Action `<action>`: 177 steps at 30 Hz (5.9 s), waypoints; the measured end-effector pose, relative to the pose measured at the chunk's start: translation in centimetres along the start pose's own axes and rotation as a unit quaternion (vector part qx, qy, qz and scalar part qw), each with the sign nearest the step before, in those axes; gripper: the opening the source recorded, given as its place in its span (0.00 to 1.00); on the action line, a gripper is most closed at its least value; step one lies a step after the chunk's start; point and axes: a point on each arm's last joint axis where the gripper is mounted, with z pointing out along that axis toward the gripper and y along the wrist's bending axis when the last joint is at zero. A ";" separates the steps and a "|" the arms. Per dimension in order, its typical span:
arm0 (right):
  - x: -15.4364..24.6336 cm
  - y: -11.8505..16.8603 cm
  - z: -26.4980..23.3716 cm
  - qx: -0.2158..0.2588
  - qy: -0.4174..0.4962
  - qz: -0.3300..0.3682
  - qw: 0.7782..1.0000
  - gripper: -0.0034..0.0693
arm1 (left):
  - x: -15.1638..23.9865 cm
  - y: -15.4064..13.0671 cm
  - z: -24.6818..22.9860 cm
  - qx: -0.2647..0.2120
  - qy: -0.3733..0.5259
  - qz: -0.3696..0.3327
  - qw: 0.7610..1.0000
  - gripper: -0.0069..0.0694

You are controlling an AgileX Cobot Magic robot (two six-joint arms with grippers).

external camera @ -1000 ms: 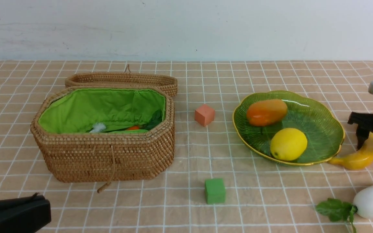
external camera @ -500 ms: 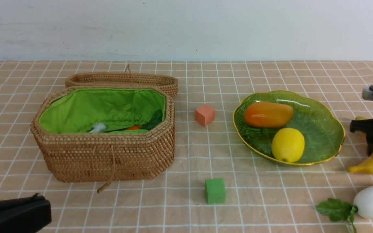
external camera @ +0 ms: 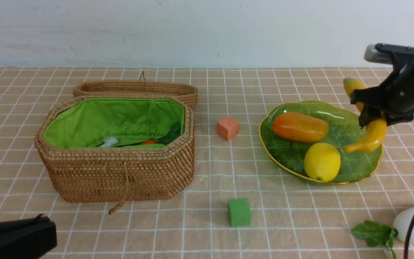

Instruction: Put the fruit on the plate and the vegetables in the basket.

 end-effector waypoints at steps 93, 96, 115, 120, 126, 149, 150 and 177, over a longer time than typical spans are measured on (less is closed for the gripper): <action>5.4 27.9 -24.7 -0.139 -0.177 -0.411 0.883 0.29 | -0.9 3.0 -1.0 -0.171 -0.062 -0.014 0.983 0.07; 5.9 26.2 -26.8 -0.125 -0.188 -0.388 0.894 0.12 | -0.6 2.6 -1.9 -0.168 -0.080 -0.005 0.983 0.07; 25.6 7.0 -25.2 -0.094 -0.069 -0.174 0.978 0.05 | 7.3 2.4 -3.6 -0.126 -0.128 -0.039 0.983 0.07; 27.3 5.6 -24.3 -0.100 -0.083 -0.174 0.976 0.06 | 7.5 2.4 -3.5 -0.127 -0.116 -0.041 0.984 0.07; 27.9 4.9 -24.6 -0.104 -0.091 -0.172 0.975 0.07 | 7.5 2.5 -3.5 -0.127 -0.114 -0.041 0.984 0.07; 37.4 -3.8 -13.0 0.008 -0.403 -0.026 0.915 0.02 | 7.9 2.5 -3.4 -0.129 -0.102 -0.043 0.985 0.09; 37.5 -3.8 -12.9 0.009 -0.400 -0.026 0.916 0.02 | 7.9 2.5 -3.4 -0.129 -0.102 -0.043 0.985 0.09; 37.5 -3.7 -12.9 0.000 -0.396 -0.015 0.918 0.03 | 8.2 2.9 -3.1 -0.146 -0.105 -0.033 0.983 0.12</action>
